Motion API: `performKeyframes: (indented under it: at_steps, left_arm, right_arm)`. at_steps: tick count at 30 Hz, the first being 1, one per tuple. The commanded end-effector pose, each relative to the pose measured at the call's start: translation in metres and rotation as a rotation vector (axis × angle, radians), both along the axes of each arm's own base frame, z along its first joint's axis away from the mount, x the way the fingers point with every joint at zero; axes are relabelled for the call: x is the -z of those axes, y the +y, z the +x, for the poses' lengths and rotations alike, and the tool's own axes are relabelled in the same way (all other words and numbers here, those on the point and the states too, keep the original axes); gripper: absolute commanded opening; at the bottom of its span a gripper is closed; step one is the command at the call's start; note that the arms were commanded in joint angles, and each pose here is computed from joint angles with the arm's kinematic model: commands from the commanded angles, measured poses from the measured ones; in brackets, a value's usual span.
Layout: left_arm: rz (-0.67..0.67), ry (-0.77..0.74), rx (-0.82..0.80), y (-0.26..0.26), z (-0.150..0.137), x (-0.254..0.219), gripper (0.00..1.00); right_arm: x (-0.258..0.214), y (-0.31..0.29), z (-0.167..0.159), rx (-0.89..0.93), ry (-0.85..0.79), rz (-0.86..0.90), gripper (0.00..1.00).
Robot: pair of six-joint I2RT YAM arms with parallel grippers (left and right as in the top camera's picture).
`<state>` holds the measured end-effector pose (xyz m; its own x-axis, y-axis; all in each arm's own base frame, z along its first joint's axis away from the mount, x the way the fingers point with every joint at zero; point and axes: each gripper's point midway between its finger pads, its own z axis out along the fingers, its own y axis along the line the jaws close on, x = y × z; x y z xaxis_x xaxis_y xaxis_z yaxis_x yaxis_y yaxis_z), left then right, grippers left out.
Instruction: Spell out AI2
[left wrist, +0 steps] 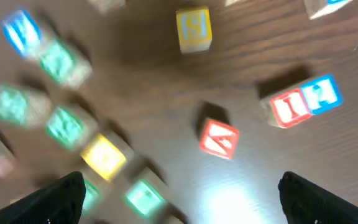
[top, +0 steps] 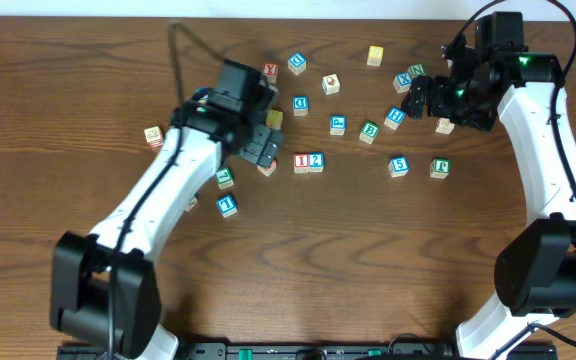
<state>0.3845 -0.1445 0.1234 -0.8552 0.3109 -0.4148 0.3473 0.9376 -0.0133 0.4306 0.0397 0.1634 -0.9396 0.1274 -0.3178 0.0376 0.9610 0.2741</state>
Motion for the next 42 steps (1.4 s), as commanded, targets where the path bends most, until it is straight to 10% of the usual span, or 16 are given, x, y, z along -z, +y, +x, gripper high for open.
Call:
performKeyframes:
  at_steps: [1, 10, 19, 42]
  left_arm:
    - [-0.219, 0.155, -0.182, -0.025, -0.021, 0.004, 0.97]
    - [-0.189, 0.31, -0.577, -0.028, -0.036, 0.058, 0.08]
    - [-0.104, 0.266, -0.833, 0.006, -0.035, 0.065, 0.08]
    - [-0.132, 0.276, -0.816, -0.008, -0.017, 0.1, 0.07]
  right_arm:
    - [-0.012, 0.003, 0.001, -0.014, -0.031, 0.0, 0.99]
    - [-0.012, 0.003, 0.001, -0.014, -0.031, 0.0, 0.99]
    - [-0.012, 0.003, 0.001, -0.014, -0.031, 0.0, 0.99]
    - [-0.012, 0.004, 0.001, -0.014, -0.031, 0.0, 0.99]
